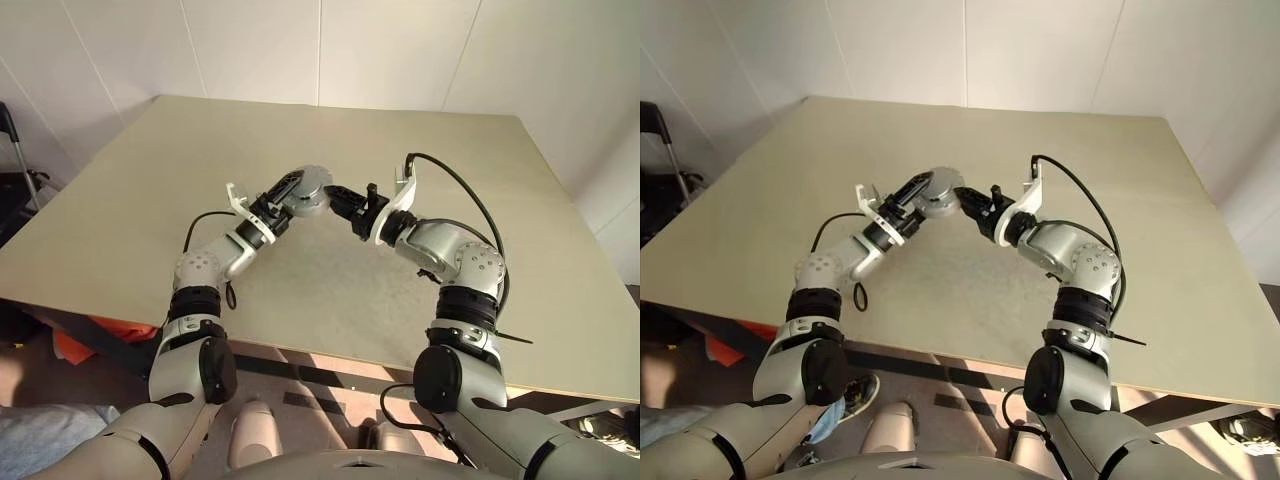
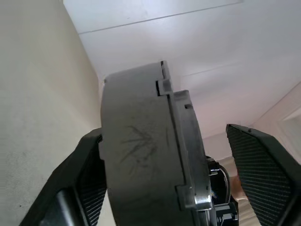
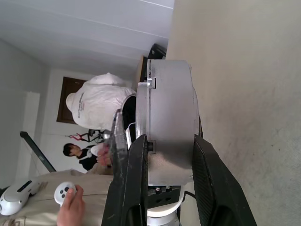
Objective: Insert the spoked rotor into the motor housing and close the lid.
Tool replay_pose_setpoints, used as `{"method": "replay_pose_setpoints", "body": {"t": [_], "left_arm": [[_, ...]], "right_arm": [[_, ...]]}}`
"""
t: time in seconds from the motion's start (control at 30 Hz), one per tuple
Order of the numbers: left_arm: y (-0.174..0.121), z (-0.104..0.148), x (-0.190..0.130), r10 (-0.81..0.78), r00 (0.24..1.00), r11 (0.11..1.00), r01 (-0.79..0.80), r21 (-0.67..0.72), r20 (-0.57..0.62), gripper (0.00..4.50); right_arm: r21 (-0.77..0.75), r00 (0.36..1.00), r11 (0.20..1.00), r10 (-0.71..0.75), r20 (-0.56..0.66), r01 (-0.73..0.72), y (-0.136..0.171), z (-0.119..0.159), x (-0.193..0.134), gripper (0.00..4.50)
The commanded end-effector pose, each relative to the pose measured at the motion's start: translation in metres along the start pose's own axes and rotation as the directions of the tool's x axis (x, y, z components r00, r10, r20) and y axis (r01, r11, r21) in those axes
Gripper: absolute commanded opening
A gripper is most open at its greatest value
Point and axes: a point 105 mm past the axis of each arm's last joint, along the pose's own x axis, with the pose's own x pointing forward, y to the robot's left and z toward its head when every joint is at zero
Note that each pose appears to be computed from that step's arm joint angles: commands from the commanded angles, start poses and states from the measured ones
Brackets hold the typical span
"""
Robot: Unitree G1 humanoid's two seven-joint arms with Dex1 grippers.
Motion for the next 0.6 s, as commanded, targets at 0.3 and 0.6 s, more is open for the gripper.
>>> {"method": "replay_pose_setpoints", "body": {"t": [0.3, 0.6], "left_arm": [[-0.007, 0.002, 0.006, 0.000, 1.000, 0.998, 0.001, 0.069, -0.012, 2.30], [0.004, 0.039, -0.005, 0.083, 0.984, 0.980, -0.109, 0.165, 0.155, 2.30]], "right_arm": [[-0.087, 0.995, 0.993, 0.082, 0.055, -0.077, 0.025, 0.012, -0.002, 1.06], [-0.190, 0.976, 0.971, -0.108, 0.187, 0.144, -0.005, 0.035, -0.005, 3.04]]}}
